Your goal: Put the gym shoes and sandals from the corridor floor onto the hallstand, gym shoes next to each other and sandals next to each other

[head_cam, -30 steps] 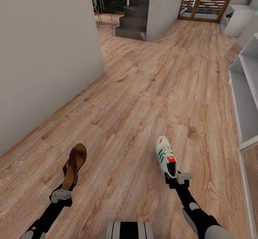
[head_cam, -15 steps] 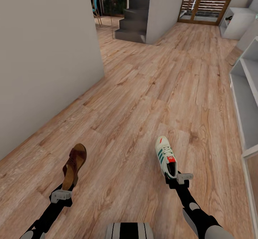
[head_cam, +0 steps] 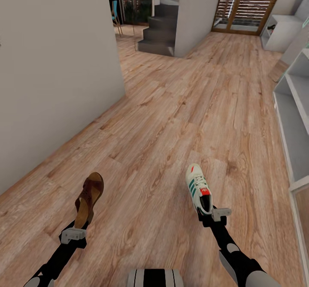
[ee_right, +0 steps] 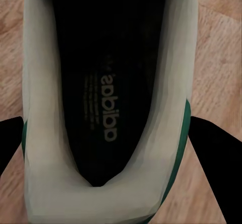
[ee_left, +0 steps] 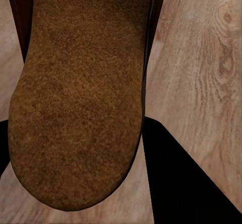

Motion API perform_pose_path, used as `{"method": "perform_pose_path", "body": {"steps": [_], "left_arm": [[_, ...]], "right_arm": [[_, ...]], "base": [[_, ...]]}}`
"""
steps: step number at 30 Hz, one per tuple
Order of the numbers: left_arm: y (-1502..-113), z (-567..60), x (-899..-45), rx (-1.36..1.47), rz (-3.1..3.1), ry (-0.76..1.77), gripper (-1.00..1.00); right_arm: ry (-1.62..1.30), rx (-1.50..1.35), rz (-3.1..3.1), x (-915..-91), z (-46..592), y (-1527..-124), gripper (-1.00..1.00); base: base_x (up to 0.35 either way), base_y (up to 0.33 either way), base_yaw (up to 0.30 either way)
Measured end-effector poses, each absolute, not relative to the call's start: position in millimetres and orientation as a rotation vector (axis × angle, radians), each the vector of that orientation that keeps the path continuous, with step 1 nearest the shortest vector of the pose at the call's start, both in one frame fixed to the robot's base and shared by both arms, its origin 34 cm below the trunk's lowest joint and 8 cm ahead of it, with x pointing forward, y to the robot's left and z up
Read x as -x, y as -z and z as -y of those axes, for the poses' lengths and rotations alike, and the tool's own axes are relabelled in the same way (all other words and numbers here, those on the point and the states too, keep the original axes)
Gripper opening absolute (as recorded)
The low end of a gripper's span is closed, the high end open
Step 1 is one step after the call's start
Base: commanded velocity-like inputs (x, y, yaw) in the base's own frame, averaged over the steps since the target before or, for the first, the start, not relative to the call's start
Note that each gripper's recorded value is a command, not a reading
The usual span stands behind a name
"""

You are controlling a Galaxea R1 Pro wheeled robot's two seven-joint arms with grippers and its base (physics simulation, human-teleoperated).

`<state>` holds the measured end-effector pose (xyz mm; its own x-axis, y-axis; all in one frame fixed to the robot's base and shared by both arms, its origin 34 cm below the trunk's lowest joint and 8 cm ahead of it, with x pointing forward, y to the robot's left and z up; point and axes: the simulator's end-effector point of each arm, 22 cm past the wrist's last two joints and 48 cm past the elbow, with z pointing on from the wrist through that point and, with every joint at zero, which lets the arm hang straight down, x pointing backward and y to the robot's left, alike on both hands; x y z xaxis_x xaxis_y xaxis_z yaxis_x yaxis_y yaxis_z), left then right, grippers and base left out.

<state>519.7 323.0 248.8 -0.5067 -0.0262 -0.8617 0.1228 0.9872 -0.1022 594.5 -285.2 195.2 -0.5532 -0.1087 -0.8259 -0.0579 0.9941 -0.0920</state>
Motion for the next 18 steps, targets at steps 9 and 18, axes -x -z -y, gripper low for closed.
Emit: {"method": "perform_pose_path", "body": {"steps": [9,18], "left_arm": [[-255,-323,-523,-0.068,-2.081,0.18,-1.0],[-261,-324,-527,-0.068,-2.068,0.177,-1.0]], "right_arm": [[0.077,0.111,-2.166,-598,293,-200,-1.0],[0.18,0.136,-2.278,-590,357,-193,-1.0]], "base": [[0.0,0.0,0.0],[0.0,0.0,0.0]]}}
